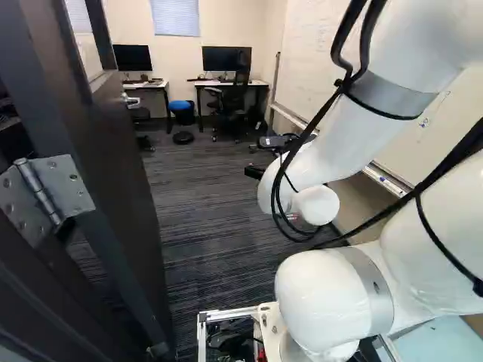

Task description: Open the door and move inside

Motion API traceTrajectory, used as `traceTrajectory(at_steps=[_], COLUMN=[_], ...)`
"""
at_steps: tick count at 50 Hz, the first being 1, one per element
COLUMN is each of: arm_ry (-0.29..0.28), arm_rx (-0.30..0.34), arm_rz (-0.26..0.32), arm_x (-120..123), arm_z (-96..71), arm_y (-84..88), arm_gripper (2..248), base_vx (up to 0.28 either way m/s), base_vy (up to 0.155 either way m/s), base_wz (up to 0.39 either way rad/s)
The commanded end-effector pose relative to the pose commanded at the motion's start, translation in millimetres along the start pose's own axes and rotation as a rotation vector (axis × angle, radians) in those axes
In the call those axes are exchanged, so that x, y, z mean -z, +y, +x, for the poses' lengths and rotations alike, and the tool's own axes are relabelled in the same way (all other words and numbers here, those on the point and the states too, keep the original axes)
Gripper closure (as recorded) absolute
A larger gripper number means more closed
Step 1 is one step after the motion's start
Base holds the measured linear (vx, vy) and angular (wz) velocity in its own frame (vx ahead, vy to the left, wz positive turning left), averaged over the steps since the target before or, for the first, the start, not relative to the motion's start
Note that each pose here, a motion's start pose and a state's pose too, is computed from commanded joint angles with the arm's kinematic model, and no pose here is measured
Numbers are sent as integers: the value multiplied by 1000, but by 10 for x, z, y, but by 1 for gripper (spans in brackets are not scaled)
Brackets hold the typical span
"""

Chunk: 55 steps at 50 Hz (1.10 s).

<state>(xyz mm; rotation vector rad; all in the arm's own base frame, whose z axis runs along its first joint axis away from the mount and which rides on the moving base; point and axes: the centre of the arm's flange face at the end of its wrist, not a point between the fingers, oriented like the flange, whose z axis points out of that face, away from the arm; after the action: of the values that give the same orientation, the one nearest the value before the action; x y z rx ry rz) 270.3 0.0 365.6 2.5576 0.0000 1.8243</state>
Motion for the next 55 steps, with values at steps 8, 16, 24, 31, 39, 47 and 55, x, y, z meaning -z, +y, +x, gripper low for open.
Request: traceTrajectory(at_steps=[8, 16, 24, 31, 39, 47, 55], arm_ry=[0, 0, 0, 0, 0, 0, 0], arm_rx=[0, 0, 0, 0, 0, 0, 0], arm_rz=[0, 0, 0, 0, 0, 0, 0], arm_x=[0, 0, 0, 0, 0, 0, 0], arm_z=[0, 0, 0, 0, 0, 0, 0], arm_y=[0, 0, 0, 0, 0, 0, 0], arm_gripper=[3, 3, 3, 3, 3, 3, 3], base_vx=[114, 95, 68, 81, 94, 110, 135], base_vy=[0, -9, -3, -7, 13, 1, -2], base_wz=[-8, 0, -6, -12, -12, -7, -4])
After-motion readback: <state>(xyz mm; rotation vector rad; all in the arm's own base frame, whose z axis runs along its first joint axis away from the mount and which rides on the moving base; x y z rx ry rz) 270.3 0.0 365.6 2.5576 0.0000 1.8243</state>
